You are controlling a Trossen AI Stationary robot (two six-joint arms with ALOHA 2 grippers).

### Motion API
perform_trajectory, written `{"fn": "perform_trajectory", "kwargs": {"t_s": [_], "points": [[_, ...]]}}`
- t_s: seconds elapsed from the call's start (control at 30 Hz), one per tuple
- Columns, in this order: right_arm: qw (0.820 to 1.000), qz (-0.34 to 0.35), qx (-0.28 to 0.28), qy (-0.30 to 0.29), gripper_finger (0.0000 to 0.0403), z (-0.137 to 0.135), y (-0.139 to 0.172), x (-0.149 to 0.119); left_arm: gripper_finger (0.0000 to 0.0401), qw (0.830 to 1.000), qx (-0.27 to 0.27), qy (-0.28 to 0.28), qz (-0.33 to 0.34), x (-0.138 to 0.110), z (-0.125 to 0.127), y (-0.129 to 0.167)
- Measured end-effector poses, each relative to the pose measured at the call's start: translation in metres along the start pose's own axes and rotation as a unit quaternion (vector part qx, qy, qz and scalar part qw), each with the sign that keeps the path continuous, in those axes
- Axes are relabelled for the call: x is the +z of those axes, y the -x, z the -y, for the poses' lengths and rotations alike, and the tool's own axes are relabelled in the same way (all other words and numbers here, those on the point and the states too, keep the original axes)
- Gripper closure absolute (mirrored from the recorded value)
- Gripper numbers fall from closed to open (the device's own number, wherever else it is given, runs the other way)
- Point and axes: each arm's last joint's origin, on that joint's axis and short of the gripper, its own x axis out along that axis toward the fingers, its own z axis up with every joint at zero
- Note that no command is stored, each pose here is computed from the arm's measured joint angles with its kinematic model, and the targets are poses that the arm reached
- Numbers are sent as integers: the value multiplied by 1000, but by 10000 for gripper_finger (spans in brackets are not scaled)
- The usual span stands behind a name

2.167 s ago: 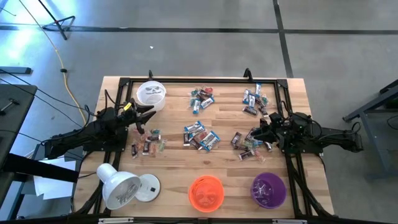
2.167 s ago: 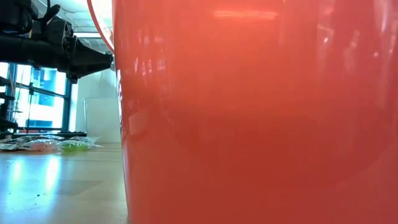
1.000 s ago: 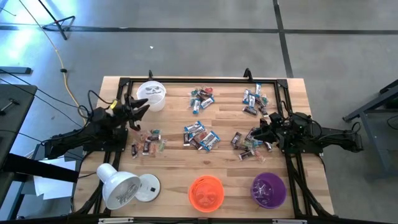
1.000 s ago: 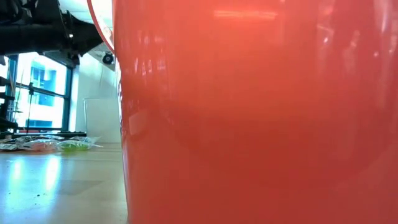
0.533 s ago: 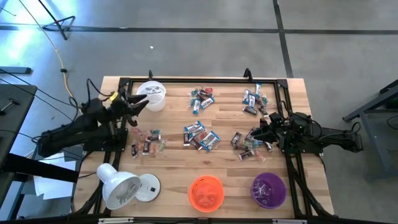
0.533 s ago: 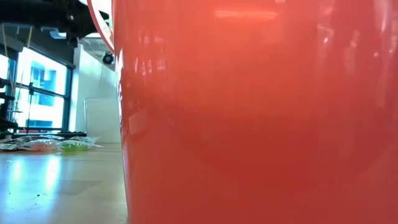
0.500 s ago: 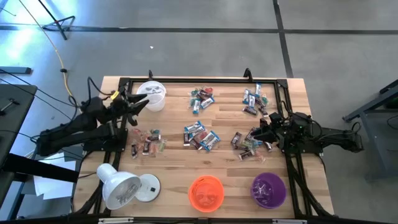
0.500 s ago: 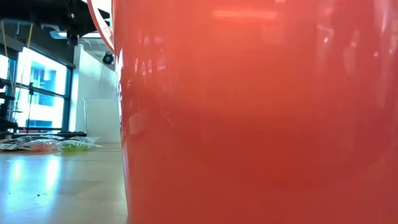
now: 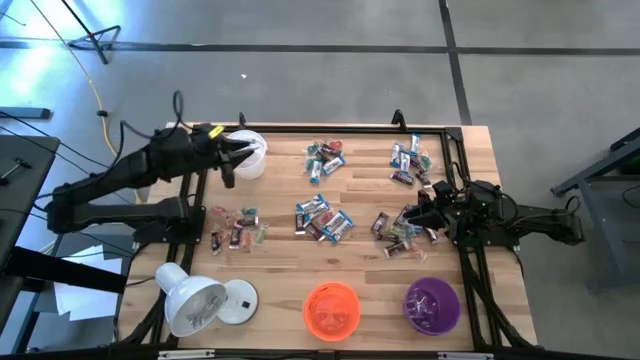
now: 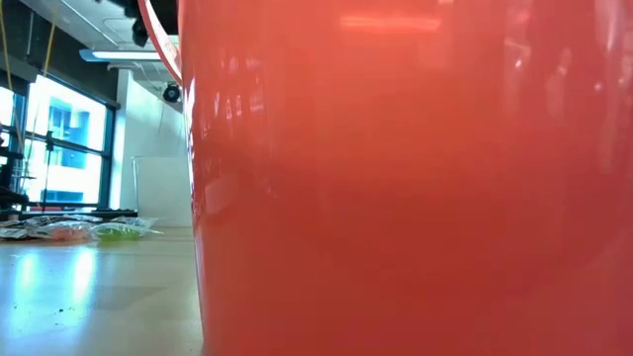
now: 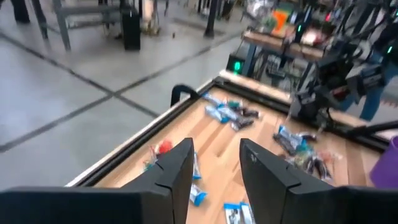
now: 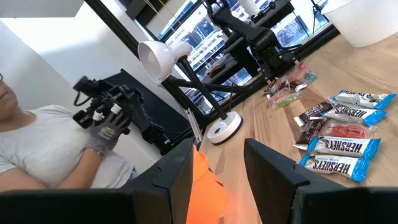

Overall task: Organize candy in baskets
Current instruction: Put the blue gummy into the white bucket

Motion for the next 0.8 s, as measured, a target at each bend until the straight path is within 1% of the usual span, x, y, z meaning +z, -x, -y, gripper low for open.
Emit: {"fn": "perform_trajectory", "kwargs": {"t_s": [0.1, 0.23, 0.37, 0.47, 0.53, 0.67, 0.8], "points": [[1000, 0, 0, 0, 265, 0, 0, 0, 286, 998, 12, 12, -64, 8, 3, -10], [1000, 0, 0, 0, 265, 0, 0, 0, 286, 986, 23, 33, -161, 6, 6, -27], [1000, 0, 0, 0, 265, 0, 0, 0, 287, 968, 15, 69, -239, -3, 9, -44], [1000, 0, 0, 0, 265, 0, 0, 0, 287, 954, 24, 106, -281, -11, 10, -54], [1000, 0, 0, 0, 265, 0, 0, 0, 287, 943, 33, 120, -309, -17, 11, -58], [1000, 0, 0, 0, 265, 0, 0, 0, 287, 921, 35, 136, -363, -28, 18, -62], [1000, 0, 0, 0, 265, 0, 0, 0, 287, 900, 32, 141, -411, -38, 28, -65]]}}
